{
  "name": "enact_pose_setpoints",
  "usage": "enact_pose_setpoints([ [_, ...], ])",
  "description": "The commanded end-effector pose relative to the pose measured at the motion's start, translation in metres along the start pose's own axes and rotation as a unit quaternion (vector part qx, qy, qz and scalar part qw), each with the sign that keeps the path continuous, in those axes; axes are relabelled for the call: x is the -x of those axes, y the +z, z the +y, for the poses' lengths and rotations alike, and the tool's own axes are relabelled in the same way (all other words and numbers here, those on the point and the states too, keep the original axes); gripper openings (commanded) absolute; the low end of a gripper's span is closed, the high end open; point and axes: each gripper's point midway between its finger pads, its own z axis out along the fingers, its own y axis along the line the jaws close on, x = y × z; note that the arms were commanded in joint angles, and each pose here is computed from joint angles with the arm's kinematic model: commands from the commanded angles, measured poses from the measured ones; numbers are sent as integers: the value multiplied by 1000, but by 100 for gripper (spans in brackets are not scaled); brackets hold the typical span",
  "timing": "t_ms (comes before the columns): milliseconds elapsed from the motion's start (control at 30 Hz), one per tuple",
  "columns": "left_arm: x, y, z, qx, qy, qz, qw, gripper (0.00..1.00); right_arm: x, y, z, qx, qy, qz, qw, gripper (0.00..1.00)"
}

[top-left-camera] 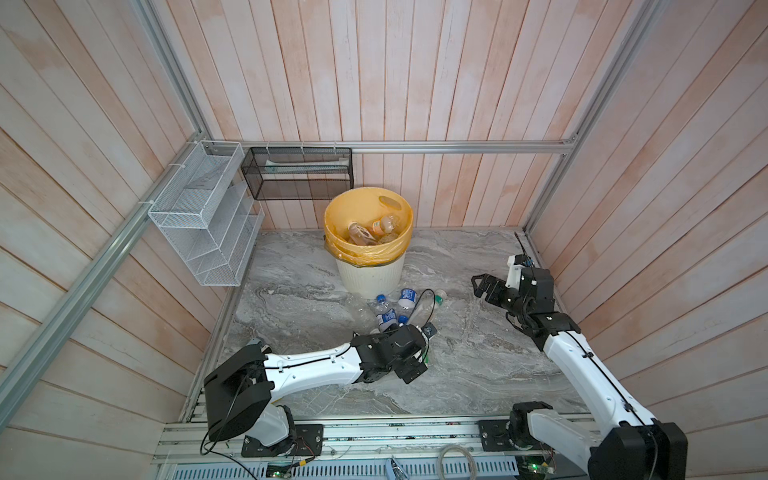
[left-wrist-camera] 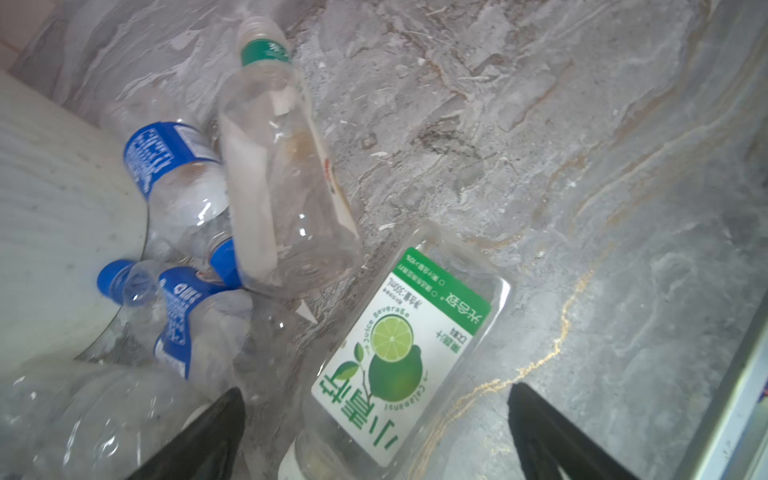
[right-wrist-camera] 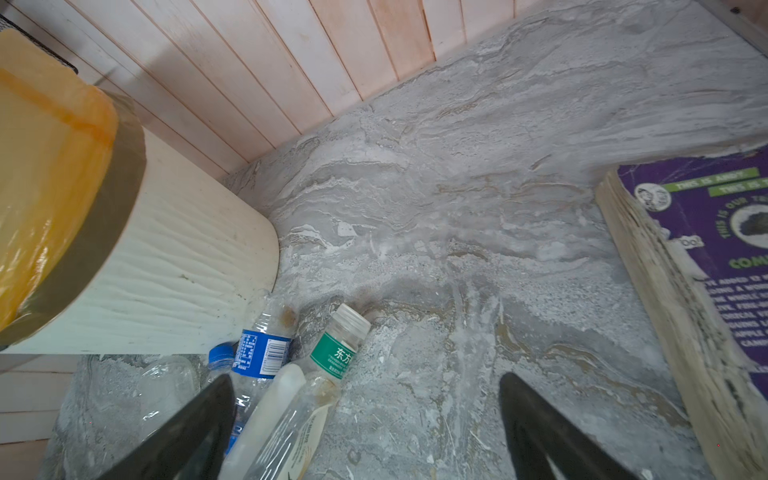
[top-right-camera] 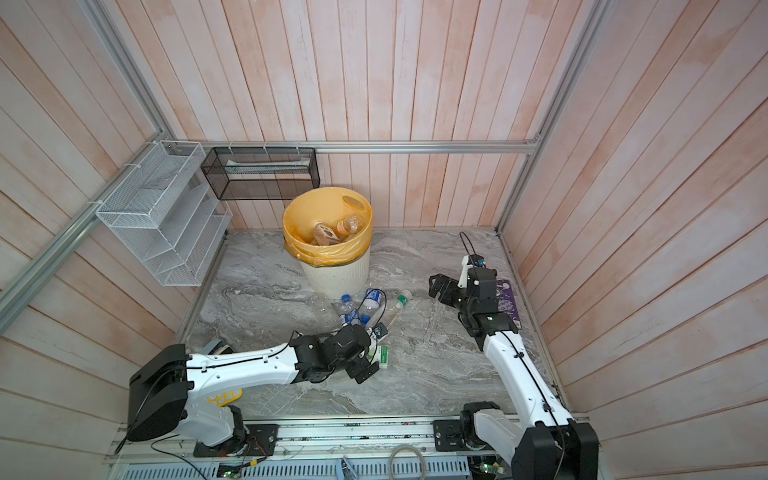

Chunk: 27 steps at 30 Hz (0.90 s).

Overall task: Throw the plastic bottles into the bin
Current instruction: 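Grasp the lime-label bottle with the left gripper while the right gripper withdraws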

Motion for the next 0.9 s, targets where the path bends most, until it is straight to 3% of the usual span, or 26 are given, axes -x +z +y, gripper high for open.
enact_pose_setpoints([
  [0,11,7,-18,-55,73,-7,996,100,5,-4,0,15,1,-19,1000,99],
  [533,-20,53,-19,-85,100,66,989,98,-4,2,-14,13,19,-9,1000,99],
  [733,-26,49,-42,-147,71,72,984,87,-8,4,-16,14,21,-4,1000,99],
  [867,-27,45,-50,-152,48,75,984,81,-14,6,-19,13,25,0,1000,99],
])
